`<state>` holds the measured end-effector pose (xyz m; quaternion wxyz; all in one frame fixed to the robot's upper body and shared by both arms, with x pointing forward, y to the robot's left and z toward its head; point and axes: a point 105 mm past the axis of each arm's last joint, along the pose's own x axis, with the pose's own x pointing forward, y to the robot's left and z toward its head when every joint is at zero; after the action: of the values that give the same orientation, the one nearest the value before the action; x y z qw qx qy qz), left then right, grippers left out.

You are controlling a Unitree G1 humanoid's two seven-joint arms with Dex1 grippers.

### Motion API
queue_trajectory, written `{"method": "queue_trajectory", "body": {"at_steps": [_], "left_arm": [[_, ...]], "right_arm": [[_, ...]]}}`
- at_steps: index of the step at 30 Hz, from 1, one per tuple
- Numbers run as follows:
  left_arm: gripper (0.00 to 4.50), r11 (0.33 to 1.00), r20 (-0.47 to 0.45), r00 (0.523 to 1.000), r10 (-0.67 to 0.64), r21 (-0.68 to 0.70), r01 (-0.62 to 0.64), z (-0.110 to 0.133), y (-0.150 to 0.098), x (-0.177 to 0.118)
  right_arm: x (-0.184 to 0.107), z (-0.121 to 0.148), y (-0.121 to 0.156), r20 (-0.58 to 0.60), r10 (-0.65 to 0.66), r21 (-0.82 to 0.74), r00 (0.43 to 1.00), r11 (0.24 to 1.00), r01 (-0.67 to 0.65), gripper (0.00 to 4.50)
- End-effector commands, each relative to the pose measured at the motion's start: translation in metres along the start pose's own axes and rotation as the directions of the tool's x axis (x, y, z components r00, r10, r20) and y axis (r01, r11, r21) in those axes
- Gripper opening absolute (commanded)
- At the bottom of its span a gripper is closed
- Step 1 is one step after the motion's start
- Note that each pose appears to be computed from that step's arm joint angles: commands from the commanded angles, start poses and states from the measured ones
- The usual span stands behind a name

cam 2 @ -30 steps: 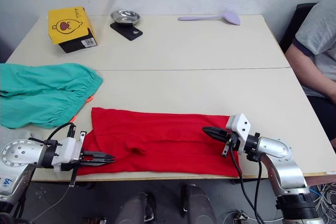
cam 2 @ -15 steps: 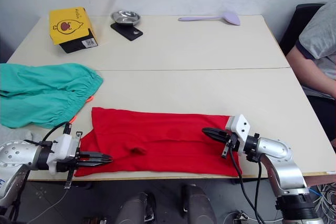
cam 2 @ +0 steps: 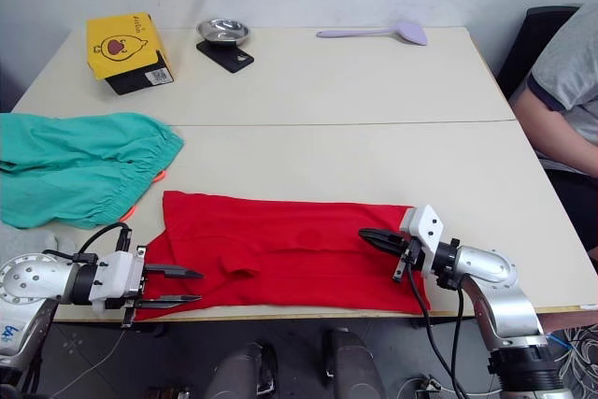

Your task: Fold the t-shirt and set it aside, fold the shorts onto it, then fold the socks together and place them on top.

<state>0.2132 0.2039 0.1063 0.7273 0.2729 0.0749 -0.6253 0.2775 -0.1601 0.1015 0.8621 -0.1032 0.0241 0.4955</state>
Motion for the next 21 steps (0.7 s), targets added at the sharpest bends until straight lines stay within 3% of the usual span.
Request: {"method": "queue_trajectory", "body": {"at_steps": [1, 5, 16, 21], "left_arm": [[1.18, 1.0, 0.02, 1.0, 0.006, 0.007, -0.007, 0.001, 0.0, 0.0], [0.04, 1.0, 0.023, 1.0, 0.0, -0.006, 0.0, 0.001, -0.001, -0.003], [0.04, 0.999, 0.011, 1.0, -0.013, -0.053, 0.014, 0.002, -0.006, -0.02], [0.04, 0.998, -0.036, 0.999, -0.008, -0.062, 0.005, -0.002, -0.008, -0.035]], "right_arm": [[0.001, 0.005, 0.001, 0.022, 0.002, -0.016, 1.0, 1.0, -0.001, 0.0], [0.001, 0.005, 0.001, 0.022, 0.002, -0.016, 1.0, 1.0, -0.002, 0.0], [0.002, 0.004, 0.001, 0.023, 0.005, -0.013, 1.0, 1.0, -0.005, 0.0], [0.001, 0.003, 0.002, 0.021, 0.005, -0.012, 1.0, 1.0, -0.005, 0.0]]}}
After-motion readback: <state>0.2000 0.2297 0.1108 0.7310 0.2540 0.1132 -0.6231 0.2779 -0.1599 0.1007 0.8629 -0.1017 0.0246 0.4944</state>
